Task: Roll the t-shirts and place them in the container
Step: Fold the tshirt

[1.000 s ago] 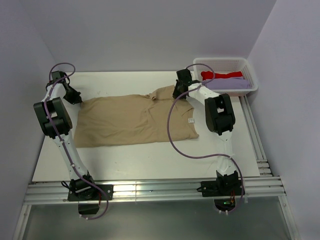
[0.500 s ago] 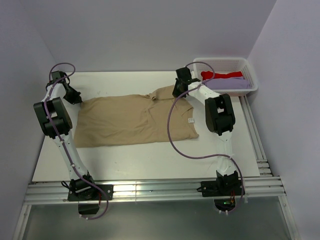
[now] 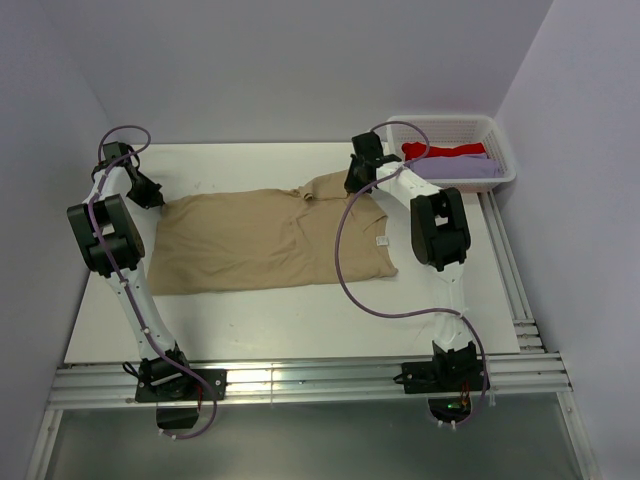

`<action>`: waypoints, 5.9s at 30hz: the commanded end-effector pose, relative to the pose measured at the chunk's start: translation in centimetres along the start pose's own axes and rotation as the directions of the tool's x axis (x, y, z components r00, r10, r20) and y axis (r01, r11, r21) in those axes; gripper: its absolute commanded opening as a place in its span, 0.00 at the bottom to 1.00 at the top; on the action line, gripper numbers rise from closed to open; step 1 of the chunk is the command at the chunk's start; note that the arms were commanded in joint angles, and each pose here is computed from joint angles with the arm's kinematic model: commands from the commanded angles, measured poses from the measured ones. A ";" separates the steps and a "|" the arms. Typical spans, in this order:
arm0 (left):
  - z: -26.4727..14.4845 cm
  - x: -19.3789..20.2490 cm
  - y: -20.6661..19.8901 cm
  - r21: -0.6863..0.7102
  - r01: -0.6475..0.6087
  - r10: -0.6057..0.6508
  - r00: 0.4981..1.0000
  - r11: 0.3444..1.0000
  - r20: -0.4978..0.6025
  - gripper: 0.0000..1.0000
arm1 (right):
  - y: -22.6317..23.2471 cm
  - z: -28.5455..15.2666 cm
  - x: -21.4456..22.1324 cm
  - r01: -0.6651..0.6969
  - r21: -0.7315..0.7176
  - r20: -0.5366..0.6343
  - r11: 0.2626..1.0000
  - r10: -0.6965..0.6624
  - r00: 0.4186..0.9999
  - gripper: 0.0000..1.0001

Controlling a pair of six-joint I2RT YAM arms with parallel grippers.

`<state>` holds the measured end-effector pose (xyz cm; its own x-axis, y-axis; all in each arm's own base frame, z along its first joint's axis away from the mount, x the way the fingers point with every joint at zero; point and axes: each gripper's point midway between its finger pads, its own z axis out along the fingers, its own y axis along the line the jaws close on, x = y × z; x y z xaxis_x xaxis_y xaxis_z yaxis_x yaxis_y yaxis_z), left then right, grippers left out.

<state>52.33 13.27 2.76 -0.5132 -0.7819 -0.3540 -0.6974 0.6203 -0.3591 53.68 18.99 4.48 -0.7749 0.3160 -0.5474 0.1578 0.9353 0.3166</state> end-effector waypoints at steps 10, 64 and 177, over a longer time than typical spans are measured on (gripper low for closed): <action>-3.3 -1.8 -2.2 0.056 -0.034 0.030 0.998 0.998 0.058 0.00 | 2.2 -2.4 -2.7 0.002 -0.055 0.066 0.998 0.002 0.998 0.22; -3.3 -1.7 -2.1 0.052 -0.036 0.033 0.998 0.998 0.059 0.00 | 0.1 0.4 -0.3 -0.007 -0.033 0.009 0.999 0.007 1.000 0.25; -12.9 2.1 5.7 0.063 0.032 -0.040 0.990 0.998 0.134 0.00 | 1.2 -24.3 -1.4 -0.125 -0.480 0.059 0.868 0.174 0.983 0.00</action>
<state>41.60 13.45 8.48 -0.4437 -0.8095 -0.3845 -0.6797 0.5836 -0.4444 40.27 16.16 22.19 -0.7376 0.4803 -0.4746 -0.0028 0.7006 0.7135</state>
